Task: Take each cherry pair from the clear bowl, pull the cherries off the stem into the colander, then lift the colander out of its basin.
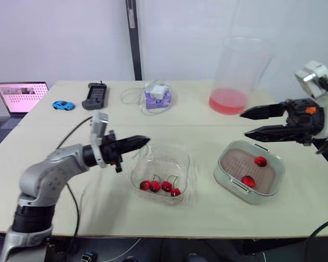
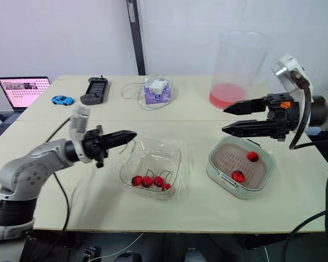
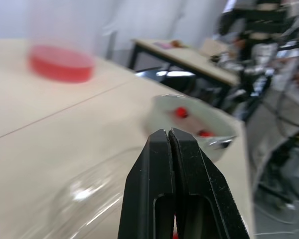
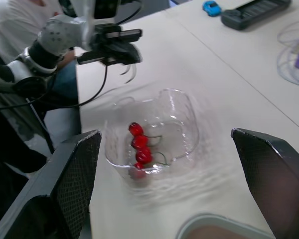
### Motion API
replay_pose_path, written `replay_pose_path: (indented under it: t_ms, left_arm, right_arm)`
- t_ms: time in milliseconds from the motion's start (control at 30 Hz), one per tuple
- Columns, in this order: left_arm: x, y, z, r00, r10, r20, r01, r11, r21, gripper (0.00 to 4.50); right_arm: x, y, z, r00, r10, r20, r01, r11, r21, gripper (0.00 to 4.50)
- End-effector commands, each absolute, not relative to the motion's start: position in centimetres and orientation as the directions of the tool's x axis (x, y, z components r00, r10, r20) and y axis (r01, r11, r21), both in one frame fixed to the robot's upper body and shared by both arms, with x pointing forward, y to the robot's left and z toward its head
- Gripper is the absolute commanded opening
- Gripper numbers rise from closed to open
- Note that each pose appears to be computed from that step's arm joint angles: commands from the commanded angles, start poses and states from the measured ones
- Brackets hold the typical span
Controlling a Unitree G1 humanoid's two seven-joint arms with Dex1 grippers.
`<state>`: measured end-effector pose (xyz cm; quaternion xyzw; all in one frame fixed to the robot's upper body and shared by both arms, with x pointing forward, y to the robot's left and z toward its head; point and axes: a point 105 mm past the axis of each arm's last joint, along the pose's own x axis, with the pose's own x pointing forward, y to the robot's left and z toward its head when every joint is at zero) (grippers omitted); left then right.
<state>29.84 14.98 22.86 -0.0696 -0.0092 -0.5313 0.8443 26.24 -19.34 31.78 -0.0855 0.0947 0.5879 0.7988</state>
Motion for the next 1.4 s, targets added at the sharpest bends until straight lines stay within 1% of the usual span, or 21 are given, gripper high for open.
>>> replay_pose_path:
  t_ms: [33,100,200,300,400,567,700,767,800,900,1033,1133,1233,1300,1367,1400]
  left_arm:
    - [29.1,18.2,22.7,0.506,-0.86,0.065,0.86,0.497,-0.118,0.0]
    - [29.0,20.0,21.5,0.559,-0.829,0.011,0.821,0.551,-0.149,0.0]
    - [28.9,21.8,18.8,0.617,-0.784,-0.06,0.743,0.607,-0.283,0.0]
    - [28.6,23.4,15.8,0.662,-0.736,-0.138,0.658,0.66,-0.364,0.0]
    - [28.3,25.1,13.8,0.705,-0.683,-0.193,0.58,0.711,-0.398,0.0]
    - [27.8,27.1,10.6,0.731,-0.613,-0.3,0.473,0.772,-0.424,0.0]
    - [27.9,28.0,9.5,0.75,-0.572,-0.331,0.417,0.798,-0.434,0.0]
    - [28.0,28.2,9.4,0.757,-0.563,-0.332,0.407,0.803,-0.435,0.61]
    - [28.0,28.4,9.4,0.761,-0.556,-0.336,0.4,0.809,-0.431,0.99]
    - [28.3,29.1,9.5,0.779,-0.531,-0.333,0.378,0.822,-0.426,2.44]
    - [29.3,31.6,11.0,0.849,-0.448,-0.279,0.31,0.851,-0.423,4.47]
    - [29.8,32.5,12.7,0.869,-0.438,-0.23,0.326,0.857,-0.399,4.47]
    - [30.0,31.2,16.3,0.829,-0.543,-0.135,0.483,0.815,-0.32,4.47]
    - [28.7,28.4,18.7,0.699,-0.706,-0.109,0.678,0.704,-0.213,4.47]
    - [27.5,26.5,20.2,0.59,-0.8,-0.111,0.786,0.6,-0.15,4.47]
    - [27.2,26.0,20.9,0.556,-0.825,-0.105,0.813,0.565,-0.139,4.47]
  right_arm:
    - [25.5,-18.4,33.2,0.26,0.941,-0.217,-0.965,0.247,-0.086,4.43]
    - [25.7,-18.1,33.1,0.255,0.942,-0.216,-0.966,0.24,-0.094,4.43]
    - [25.6,-17.5,33.0,0.225,0.952,-0.209,-0.973,0.21,-0.091,4.43]
    - [25.4,-17.1,33.0,0.207,0.956,-0.208,-0.977,0.19,-0.099,4.43]
    - [25.4,-17.0,32.9,0.202,0.955,-0.218,-0.978,0.186,-0.092,4.43]
    - [25.2,-16.6,32.3,0.188,0.952,-0.239,-0.981,0.173,-0.086,4.43]
    - [25.3,-16.5,32.0,0.193,0.949,-0.248,-0.98,0.177,-0.087,4.43]
    - [25.3,-16.6,31.9,0.197,0.948,-0.251,-0.98,0.181,-0.088,4.5]
    - [25.3,-16.6,31.9,0.201,0.946,-0.254,-0.979,0.183,-0.089,4.5]
    - [25.4,-16.6,31.8,0.204,0.945,-0.255,-0.978,0.186,-0.09,4.5]
    - [25.4,-16.5,31.7,0.201,0.945,-0.258,-0.979,0.184,-0.089,4.5]
    - [25.4,-16.4,31.9,0.2,0.945,-0.259,-0.979,0.181,-0.095,4.5]
    - [25.5,-16.5,32.2,0.22,0.943,-0.25,-0.974,0.2,-0.102,4.5]
    - [25.8,-16.7,32.2,0.253,0.936,-0.245,-0.967,0.235,-0.101,4.5]
    - [26.0,-16.8,32.0,0.279,0.927,-0.251,-0.96,0.26,-0.109,4.5]
    - [26.1,-16.8,31.9,0.291,0.921,-0.258,-0.956,0.269,-0.119,4.5]
